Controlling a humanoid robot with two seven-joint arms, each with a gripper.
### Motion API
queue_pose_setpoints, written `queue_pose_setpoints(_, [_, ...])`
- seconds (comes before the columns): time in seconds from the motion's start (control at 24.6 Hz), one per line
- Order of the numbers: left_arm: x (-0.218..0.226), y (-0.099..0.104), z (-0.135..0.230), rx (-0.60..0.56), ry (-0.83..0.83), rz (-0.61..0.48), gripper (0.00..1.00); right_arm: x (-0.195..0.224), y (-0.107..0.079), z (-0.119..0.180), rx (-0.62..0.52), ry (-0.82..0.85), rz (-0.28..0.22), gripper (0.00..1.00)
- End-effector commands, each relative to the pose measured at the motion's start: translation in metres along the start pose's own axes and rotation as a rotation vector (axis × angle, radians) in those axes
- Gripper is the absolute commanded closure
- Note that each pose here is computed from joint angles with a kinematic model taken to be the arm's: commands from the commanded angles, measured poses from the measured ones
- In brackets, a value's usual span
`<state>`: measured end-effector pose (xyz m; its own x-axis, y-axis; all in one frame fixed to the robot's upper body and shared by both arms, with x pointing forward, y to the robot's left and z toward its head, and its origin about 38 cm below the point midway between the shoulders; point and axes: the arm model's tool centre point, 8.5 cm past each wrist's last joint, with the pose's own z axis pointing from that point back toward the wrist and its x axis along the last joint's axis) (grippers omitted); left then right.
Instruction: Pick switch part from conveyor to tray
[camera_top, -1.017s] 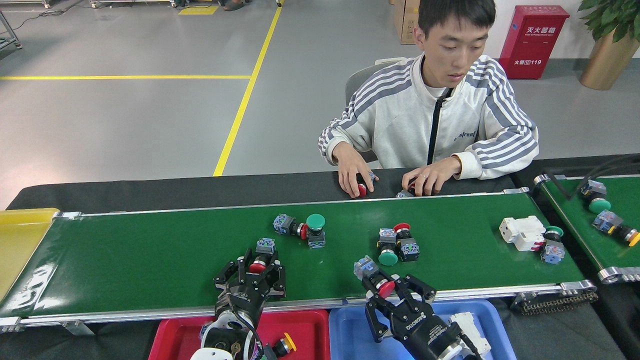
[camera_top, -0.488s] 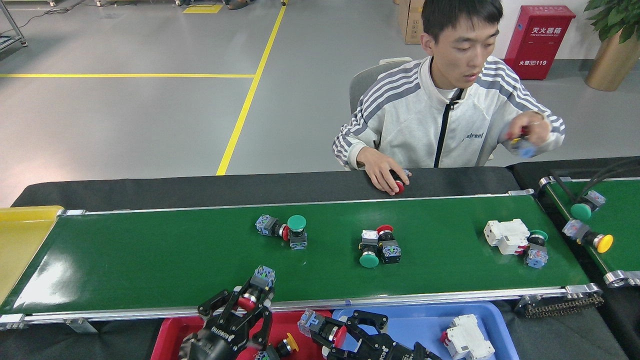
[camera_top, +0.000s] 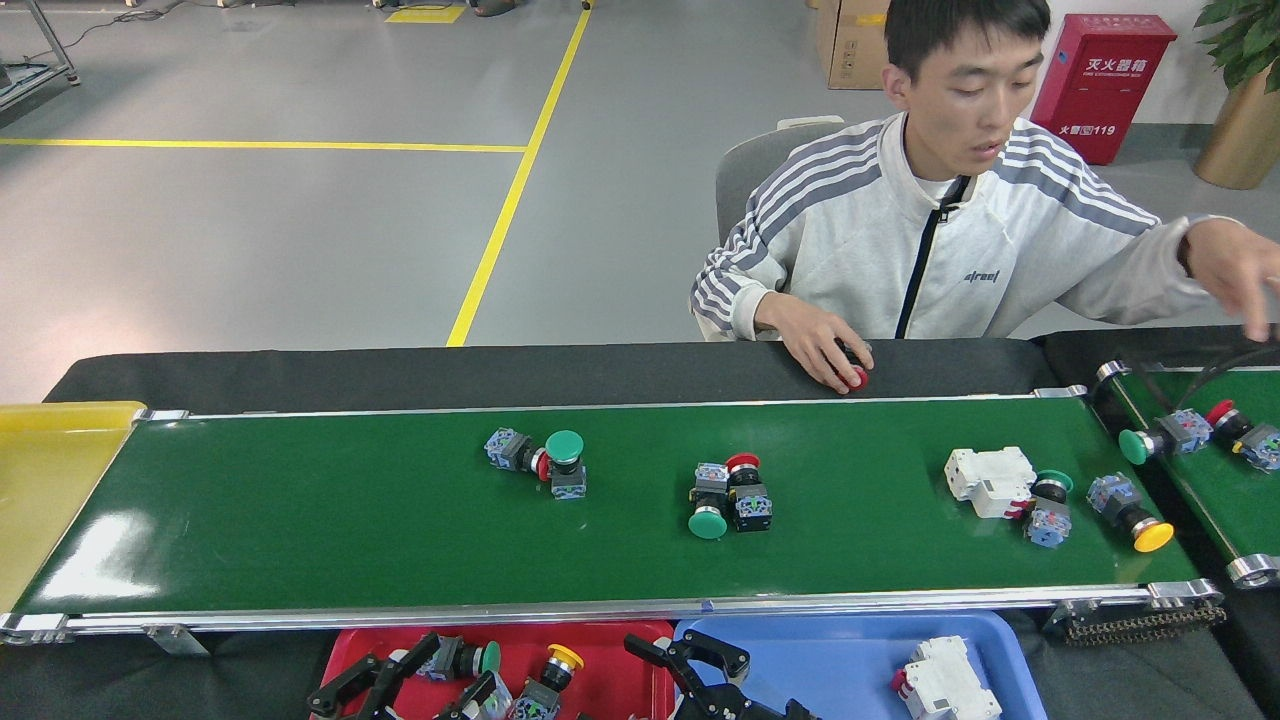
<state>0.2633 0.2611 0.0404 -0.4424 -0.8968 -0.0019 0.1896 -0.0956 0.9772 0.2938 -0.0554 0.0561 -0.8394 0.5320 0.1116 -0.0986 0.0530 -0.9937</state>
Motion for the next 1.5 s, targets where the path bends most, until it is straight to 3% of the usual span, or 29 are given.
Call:
queue_pose_setpoints(0.0, [-0.026,0.006,0.011,0.027,0.148,0.011,0.0,-0.03,-0.017,0.015,-0.058,0.106,0.011,0.01])
queue_pose_setpoints(0.04, [-0.041,0.007,0.018,0.036,0.236,0.023,0.0,-0.046,-0.019,0.03,-0.072,0.178,0.006,0.01])
queue_pose_setpoints(0.16, [-0.078,0.01,0.041,0.096,0.5,0.031,0.0,-0.072,-0.016,0.071,-0.161,0.455,-0.09,0.02])
queue_pose_setpoints(0.24, [-0.091,0.013,0.054,0.14,0.567,0.007,0.0,-0.086,-0.005,0.115,-0.187,0.674,-0.126,0.02])
queue_pose_setpoints(0.41, [-0.089,0.007,0.06,0.119,0.559,0.002,0.0,-0.1,0.007,0.161,-0.184,0.99,-0.101,0.04])
queue_pose_setpoints(0.53, [-0.078,0.009,0.043,0.123,0.509,0.007,0.0,-0.112,0.008,0.17,-0.14,1.122,-0.055,0.04])
queue_pose_setpoints(0.65, [-0.076,0.017,0.009,0.14,0.461,0.015,0.0,-0.119,-0.004,0.151,-0.149,1.097,-0.04,0.04])
queue_pose_setpoints(0.81, [-0.094,0.02,-0.047,0.082,0.46,-0.046,0.0,-0.122,-0.002,0.111,-0.093,1.051,-0.012,0.04])
queue_pose_setpoints(1.02, [-0.088,0.029,-0.076,0.078,0.401,-0.074,0.0,-0.126,0.005,0.059,-0.045,1.043,-0.002,0.04])
queue_pose_setpoints(1.46, [-0.081,0.039,-0.122,0.044,0.378,-0.033,0.0,-0.149,0.003,0.035,-0.025,1.044,0.005,0.04])
